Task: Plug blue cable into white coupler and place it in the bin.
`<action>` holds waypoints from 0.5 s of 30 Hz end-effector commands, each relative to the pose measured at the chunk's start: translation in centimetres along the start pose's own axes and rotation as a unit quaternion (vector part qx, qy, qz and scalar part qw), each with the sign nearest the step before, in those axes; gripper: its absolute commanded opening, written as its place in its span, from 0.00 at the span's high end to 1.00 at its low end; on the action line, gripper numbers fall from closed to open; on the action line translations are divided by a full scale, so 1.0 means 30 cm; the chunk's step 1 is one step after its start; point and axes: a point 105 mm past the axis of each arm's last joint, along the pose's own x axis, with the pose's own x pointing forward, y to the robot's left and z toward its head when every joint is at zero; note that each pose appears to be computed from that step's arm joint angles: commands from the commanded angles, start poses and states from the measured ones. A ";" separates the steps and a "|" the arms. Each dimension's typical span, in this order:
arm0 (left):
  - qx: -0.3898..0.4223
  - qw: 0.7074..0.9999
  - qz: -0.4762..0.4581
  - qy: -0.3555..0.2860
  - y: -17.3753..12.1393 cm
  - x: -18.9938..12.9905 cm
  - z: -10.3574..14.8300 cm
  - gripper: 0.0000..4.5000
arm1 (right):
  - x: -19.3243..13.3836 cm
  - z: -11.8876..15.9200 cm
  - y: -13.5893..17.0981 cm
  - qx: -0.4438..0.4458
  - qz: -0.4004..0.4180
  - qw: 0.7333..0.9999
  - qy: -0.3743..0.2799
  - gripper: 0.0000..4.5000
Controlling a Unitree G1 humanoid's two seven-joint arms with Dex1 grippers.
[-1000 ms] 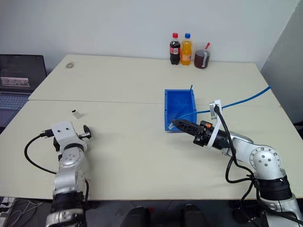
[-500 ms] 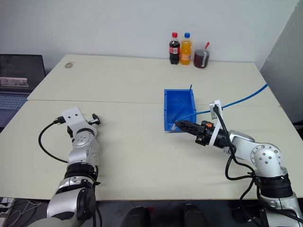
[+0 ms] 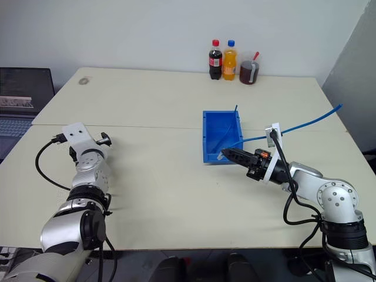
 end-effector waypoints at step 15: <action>-0.014 1.000 0.019 -0.002 0.025 0.011 0.027 0.71 | -0.016 0.030 0.019 -0.017 0.002 1.000 -0.017 0.96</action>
